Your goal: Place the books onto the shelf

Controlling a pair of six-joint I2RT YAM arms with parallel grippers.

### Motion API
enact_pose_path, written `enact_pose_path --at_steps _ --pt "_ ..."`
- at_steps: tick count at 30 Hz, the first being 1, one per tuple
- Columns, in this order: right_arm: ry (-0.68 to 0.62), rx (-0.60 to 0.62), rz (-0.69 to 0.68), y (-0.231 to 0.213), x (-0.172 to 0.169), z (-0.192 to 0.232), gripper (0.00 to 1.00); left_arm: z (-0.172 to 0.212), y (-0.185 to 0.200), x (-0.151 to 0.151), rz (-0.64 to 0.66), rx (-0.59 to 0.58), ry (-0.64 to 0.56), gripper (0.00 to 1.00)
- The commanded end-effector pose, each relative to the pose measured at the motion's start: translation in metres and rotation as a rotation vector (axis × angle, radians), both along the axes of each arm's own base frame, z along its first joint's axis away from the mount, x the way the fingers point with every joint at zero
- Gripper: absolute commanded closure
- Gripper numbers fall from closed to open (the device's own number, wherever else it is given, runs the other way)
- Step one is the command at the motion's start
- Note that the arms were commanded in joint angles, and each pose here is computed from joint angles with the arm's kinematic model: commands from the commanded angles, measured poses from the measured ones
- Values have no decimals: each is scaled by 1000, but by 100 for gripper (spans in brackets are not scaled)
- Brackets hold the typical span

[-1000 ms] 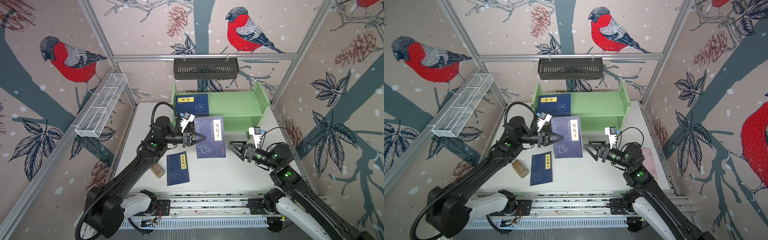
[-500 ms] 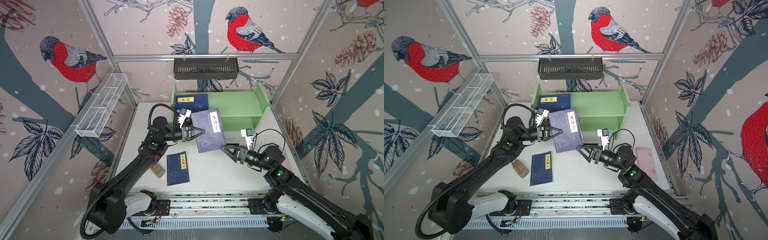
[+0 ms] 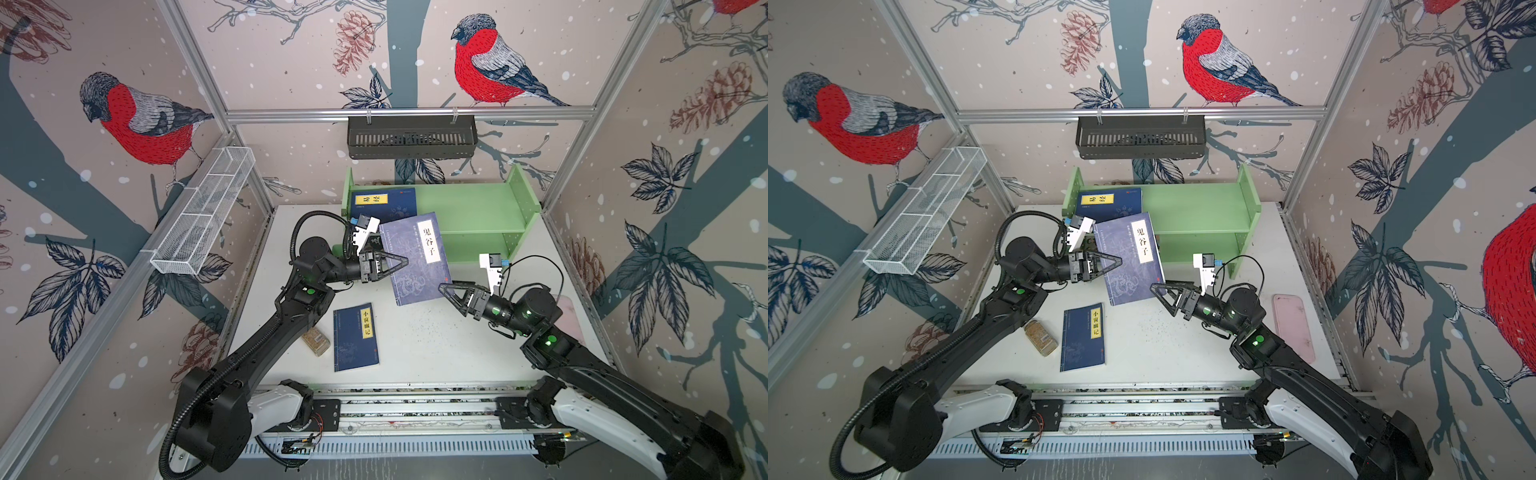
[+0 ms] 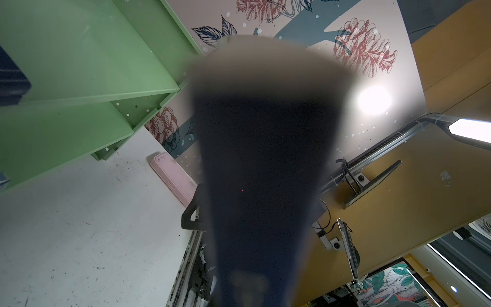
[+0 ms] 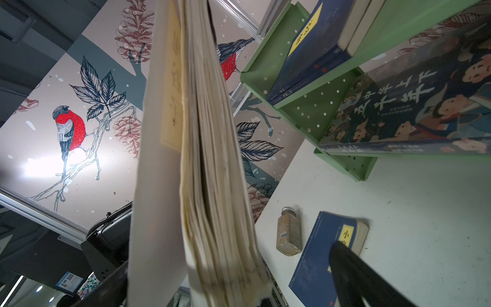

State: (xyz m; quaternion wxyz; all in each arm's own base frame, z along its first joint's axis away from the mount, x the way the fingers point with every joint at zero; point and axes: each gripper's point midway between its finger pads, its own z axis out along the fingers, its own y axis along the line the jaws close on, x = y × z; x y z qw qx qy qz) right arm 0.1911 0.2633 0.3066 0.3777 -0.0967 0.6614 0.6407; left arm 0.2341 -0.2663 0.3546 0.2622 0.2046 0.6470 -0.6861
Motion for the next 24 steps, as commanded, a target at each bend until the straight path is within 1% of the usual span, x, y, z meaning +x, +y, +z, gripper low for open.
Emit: enact_pose_path --at_steps 1,4,7,8,9,10,12,13,16,17,20,24 --pt "-60 70 32 3 -5 23 0 15 2 -4 -10 -40 -72 100" --pt "-67 86 29 5 -2 25 1 16 2 -6 -14 -52 -67 100" --pt "-80 116 47 7 -2 29 9 17 3 -6 -12 -60 -69 100" --pt "-83 123 51 7 -2 31 13 17 4 -5 -6 -61 -68 100" --pt "-88 132 58 8 -3 32 20 17 4 -4 0 -62 -64 100" --pt "-92 139 69 9 -4 34 31 17 5 -3 5 -65 -63 100" --pt "-96 152 85 10 -5 36 50 15 6 -3 9 -66 -55 100" --pt "-97 157 99 12 -7 37 61 15 7 -3 11 -67 -53 100" --pt "-99 167 124 13 -9 38 88 12 10 -2 24 -67 -45 100" --pt "-102 169 127 13 -10 39 91 11 11 -2 29 -67 -42 100" --pt "-115 179 156 12 -16 41 97 9 14 0 46 -75 -28 100" --pt "-127 214 214 11 -26 46 99 8 22 -1 64 -94 -35 100"
